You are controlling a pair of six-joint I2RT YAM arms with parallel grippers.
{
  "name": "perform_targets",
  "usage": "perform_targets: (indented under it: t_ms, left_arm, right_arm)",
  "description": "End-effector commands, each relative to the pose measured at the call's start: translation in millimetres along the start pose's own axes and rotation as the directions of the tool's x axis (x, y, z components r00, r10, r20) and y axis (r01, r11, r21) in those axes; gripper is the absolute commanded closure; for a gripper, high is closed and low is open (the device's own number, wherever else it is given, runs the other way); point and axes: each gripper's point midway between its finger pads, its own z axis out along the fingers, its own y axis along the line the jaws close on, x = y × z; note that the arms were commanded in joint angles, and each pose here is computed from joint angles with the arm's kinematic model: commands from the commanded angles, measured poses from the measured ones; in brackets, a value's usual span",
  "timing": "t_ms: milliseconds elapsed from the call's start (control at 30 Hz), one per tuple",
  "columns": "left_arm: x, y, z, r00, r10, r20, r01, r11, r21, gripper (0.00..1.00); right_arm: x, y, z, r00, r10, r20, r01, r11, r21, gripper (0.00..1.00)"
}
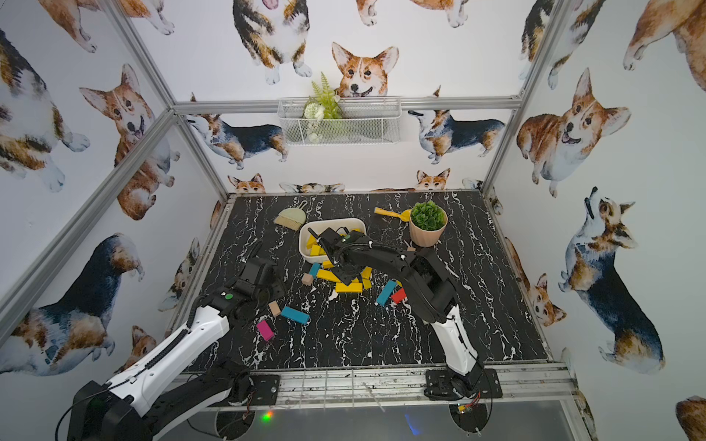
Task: Pick out the yellow building blocks
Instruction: Pick up the building block from the center of the board.
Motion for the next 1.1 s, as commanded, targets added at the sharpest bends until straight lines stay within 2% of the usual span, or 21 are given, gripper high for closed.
perform_targets:
  t_ms: [0,133,267,467,533,767,900,1000,1067]
  left_arm:
    - [-5,10,-4,0.999,-0.024,0.036,0.026,0.999,-0.033,0.36]
    - [-7,14,-8,0.998,-0.033,0.058,0.035,0.999,-0.039,0.36]
    - [-8,17,-10,0.997,-0.046,0.067,0.049,0.998,-0.036,0.36]
    - [-8,22,-13,0.996,-0.054,0.077,0.058,0.997,-0.044,0.36]
    - [-9,22,-14,0.995,-0.056,0.082,0.059,0.997,-0.041,0.36]
    - [-10,21,-13,0.994,-0.076,0.081,0.079,0.996,-0.036,0.36]
    - [-9,21,-11,0.993,-0.084,0.079,0.087,0.996,-0.036,0.36]
    - [-8,20,-8,0.993,-0.093,0.075,0.096,0.995,-0.031,0.36]
    - [-6,18,-7,0.993,-0.099,0.067,0.101,0.995,-0.026,0.36]
  right_arm:
    - [7,7,8,0.997,-0.052,-0.057,0.049,0.997,-0.053,0.49]
    - [5,13,15,0.996,-0.062,-0.070,0.056,0.995,-0.088,0.51]
    - [3,14,15,0.997,-0.034,-0.064,0.026,0.991,-0.131,0.61]
    - [6,10,17,0.996,-0.035,-0.077,0.025,0.992,-0.126,0.76]
    - [4,10,12,0.997,-0.032,-0.067,0.023,0.991,-0.132,0.79]
    - [-11,8,-30,0.998,-0.045,0.051,0.052,0.989,-0.139,0.82]
    - [-27,5,-62,0.987,-0.037,0.158,0.058,0.990,-0.129,0.83]
    - [-46,-5,-75,0.971,0.019,0.240,0.006,0.995,-0.103,0.83]
    - [-64,-20,-77,0.957,0.093,0.275,-0.075,0.994,-0.075,0.83]
